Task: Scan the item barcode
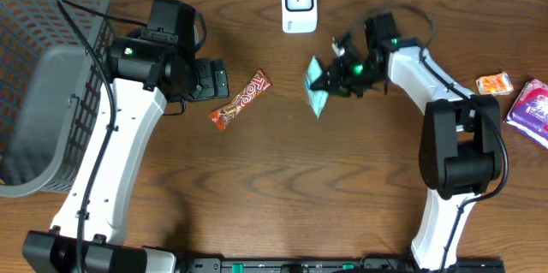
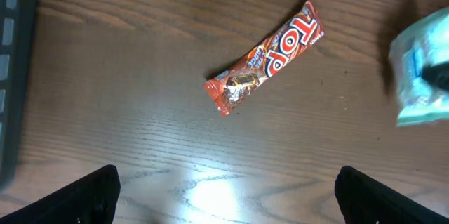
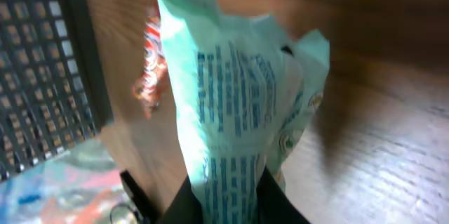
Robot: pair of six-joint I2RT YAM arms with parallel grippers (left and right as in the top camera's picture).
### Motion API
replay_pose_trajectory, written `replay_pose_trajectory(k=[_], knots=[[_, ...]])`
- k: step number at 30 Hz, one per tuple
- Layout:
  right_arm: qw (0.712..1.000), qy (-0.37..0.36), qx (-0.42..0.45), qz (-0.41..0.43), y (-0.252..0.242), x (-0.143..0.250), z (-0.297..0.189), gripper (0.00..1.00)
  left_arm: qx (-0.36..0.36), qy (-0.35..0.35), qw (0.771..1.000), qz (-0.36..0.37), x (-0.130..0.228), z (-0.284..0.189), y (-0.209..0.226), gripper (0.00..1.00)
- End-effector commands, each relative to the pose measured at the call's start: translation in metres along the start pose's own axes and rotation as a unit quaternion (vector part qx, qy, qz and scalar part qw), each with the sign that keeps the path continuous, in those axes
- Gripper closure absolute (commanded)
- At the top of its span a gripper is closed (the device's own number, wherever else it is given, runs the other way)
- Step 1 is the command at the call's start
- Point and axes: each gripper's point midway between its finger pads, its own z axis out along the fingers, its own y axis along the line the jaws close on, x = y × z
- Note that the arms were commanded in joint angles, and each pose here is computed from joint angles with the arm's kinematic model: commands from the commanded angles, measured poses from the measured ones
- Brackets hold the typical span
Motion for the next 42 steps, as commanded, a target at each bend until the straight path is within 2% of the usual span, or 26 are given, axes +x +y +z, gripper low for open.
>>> replay_pose_trajectory(k=[1,3,5,9,14,18,20,23,26,32,37,42], knots=[[0.999,0.02,-0.023,0.033,-0.019,0.018,0.007,0.91,-0.007,0.004,1.0,-0.005,0.001,0.002,0.004,0.02],[0.998,0.015,0.011,0.053,-0.04,0.021,0.003,0.78,-0.007,0.004,1.0,-0.005,0.001,0.002,0.004,0.02],[0.996,0.01,0.058,0.074,-0.062,0.022,-0.005,0.59,-0.007,0.004,1.0,-0.005,0.001,0.002,0.004,0.02],[0.989,0.006,0.109,0.1,-0.082,0.019,-0.029,0.45,-0.007,0.004,1.0,-0.005,0.001,0.002,0.004,0.02],[0.986,0.02,0.141,0.084,-0.072,0.013,-0.059,0.41,-0.007,0.004,1.0,-0.005,0.001,0.002,0.004,0.02],[0.987,0.028,0.148,0.052,-0.053,0.008,-0.069,0.3,-0.007,0.004,1.0,-0.005,0.001,0.002,0.004,0.02],[0.987,0.028,0.152,0.045,-0.051,0.007,-0.067,0.27,-0.007,0.004,1.0,-0.005,0.001,0.002,0.004,0.02],[0.976,0.023,0.205,0.069,-0.071,0.01,-0.07,0.28,-0.007,0.004,1.0,-0.005,0.001,0.002,0.004,0.02],[0.968,0.018,0.23,0.102,-0.088,0.016,-0.066,0.21,-0.007,0.004,1.0,-0.005,0.001,0.002,0.004,0.02],[0.982,0.027,0.165,0.09,-0.095,0.03,-0.035,0.29,-0.007,0.004,1.0,-0.005,0.001,0.002,0.004,0.02],[0.985,0.025,0.146,0.084,-0.104,0.04,-0.018,0.32,-0.007,0.004,1.0,-0.005,0.001,0.002,0.004,0.02],[0.985,0.026,0.145,0.087,-0.108,0.045,-0.013,0.58,-0.007,0.004,1.0,-0.005,0.001,0.002,0.004,0.02]])
